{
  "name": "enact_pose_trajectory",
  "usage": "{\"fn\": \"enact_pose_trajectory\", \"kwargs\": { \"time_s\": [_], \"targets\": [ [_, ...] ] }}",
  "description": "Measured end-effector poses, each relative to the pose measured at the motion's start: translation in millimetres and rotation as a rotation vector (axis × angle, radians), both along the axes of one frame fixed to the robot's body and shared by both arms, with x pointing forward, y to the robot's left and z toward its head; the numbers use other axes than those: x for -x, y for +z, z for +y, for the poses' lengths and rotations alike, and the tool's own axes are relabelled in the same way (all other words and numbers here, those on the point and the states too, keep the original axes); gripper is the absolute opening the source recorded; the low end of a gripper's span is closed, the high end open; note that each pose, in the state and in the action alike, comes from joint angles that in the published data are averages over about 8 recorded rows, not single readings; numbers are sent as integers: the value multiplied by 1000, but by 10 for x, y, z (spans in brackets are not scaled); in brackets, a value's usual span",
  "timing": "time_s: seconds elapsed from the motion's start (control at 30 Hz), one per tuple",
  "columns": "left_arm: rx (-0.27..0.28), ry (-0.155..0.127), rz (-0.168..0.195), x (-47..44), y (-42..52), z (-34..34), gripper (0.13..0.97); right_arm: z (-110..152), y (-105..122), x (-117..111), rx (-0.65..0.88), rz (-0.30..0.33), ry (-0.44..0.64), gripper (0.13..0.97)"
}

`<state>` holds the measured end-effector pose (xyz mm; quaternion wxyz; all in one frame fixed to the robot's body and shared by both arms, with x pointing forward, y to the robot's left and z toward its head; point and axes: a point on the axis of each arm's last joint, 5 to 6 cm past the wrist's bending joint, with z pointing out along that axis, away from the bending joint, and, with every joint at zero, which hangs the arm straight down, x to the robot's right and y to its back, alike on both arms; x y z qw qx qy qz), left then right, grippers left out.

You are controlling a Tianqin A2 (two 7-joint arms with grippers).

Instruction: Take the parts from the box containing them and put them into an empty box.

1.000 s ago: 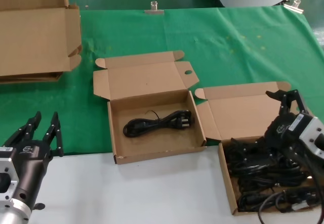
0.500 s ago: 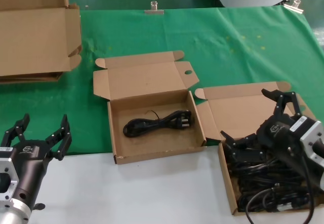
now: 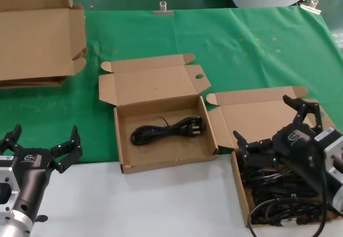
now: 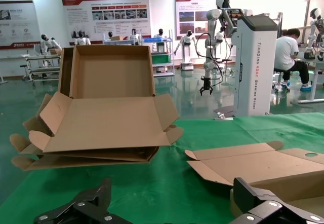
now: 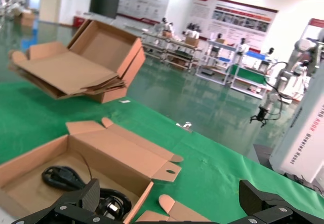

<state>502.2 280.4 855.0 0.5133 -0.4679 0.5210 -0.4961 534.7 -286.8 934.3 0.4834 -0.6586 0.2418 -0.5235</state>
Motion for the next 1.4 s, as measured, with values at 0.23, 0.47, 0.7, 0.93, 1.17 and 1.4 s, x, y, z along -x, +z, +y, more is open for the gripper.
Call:
{"fn": "enact_pose_trajectory", "kwargs": {
  "time_s": [0.23, 0.47, 0.7, 0.93, 1.17, 1.4],
  "targets": [
    [0, 0, 0, 0, 0, 0, 840, 16, -130, 32, -80, -2, -44, 966],
    [0, 0, 0, 0, 0, 0, 914, 29, -267, 71, -159, 3, -98, 966],
    [0, 0, 0, 0, 0, 0, 958, 40, -411, 117, -233, 16, -161, 966],
    [0, 0, 0, 0, 0, 0, 966, 50, -561, 171, -303, 36, -231, 966],
    [0, 0, 0, 0, 0, 0, 966, 59, -700, 228, -361, 62, -299, 966],
    [0, 0, 0, 0, 0, 0, 966, 61, -733, 243, -374, 69, -316, 966]
  ]
}}
